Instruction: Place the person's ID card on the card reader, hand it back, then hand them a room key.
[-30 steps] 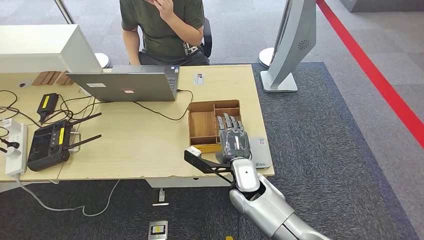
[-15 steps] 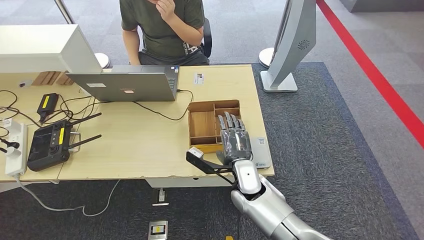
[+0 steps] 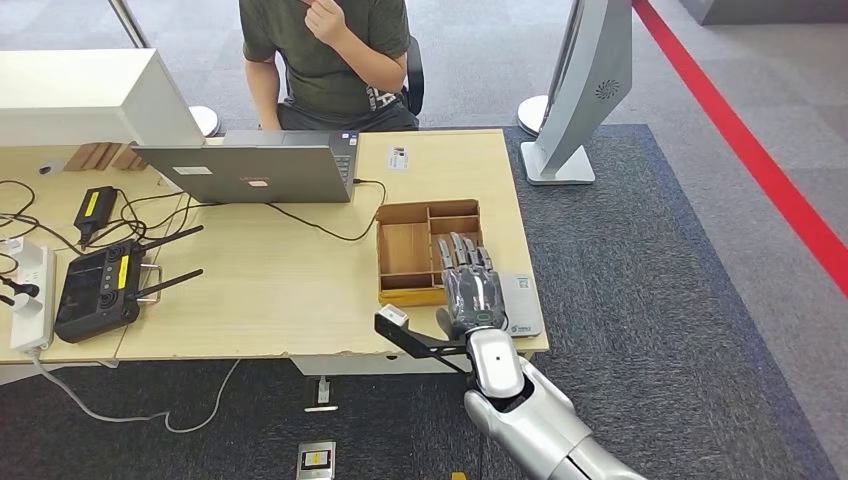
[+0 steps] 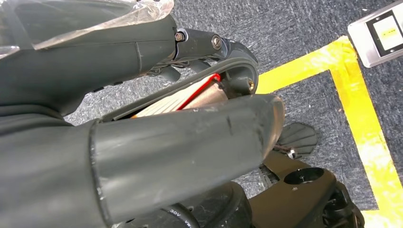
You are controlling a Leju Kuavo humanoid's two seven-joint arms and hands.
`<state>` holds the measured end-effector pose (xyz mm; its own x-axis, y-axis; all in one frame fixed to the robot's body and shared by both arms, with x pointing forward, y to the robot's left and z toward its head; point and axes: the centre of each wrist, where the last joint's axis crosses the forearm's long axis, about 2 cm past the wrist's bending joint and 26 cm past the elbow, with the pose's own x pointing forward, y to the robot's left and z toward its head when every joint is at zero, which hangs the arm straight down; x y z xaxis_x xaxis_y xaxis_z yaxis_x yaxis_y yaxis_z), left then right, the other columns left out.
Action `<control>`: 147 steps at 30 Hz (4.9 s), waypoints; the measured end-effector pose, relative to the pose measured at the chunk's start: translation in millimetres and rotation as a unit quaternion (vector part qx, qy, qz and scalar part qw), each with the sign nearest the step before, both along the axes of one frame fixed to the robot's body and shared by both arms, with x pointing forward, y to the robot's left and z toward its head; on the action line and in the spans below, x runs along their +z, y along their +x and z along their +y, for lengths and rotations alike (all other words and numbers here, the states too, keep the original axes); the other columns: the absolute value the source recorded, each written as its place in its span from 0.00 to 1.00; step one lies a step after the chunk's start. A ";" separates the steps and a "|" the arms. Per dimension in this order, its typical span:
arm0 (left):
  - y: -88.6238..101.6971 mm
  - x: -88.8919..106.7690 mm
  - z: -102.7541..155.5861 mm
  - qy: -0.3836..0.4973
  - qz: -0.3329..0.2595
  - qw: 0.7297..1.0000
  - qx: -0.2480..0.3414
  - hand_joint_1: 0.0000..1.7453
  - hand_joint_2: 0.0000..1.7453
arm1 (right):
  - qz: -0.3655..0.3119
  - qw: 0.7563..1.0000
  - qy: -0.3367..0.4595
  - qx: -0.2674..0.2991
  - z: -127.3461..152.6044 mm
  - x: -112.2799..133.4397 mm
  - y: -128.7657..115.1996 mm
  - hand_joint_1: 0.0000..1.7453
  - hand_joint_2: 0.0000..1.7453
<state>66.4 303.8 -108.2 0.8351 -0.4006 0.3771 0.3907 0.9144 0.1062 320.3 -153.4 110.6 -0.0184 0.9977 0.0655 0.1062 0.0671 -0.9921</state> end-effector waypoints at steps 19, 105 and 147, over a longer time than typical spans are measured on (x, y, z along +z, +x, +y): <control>0.2 0.0 -0.1 -0.004 -0.002 1.000 -0.003 0.00 0.00 | 0.006 1.000 -0.010 -0.010 -5.3 6.4 -15.6 0.00 1.00; 1.3 0.1 -6.0 -0.014 0.004 0.999 -0.046 0.00 0.00 | 0.060 0.997 -0.050 -0.010 -6.8 -10.9 -7.6 0.27 1.00; 1.6 0.2 -2.7 -0.008 0.006 0.999 -0.047 0.00 0.00 | 0.070 0.997 -0.037 -0.007 -6.6 -22.5 -14.6 1.00 1.00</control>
<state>68.0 301.2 -108.0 0.7985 -0.4711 0.3748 0.4758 0.8753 0.0867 305.7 -160.0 88.1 0.0004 1.0000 -0.0081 -0.0333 -0.0081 -0.9994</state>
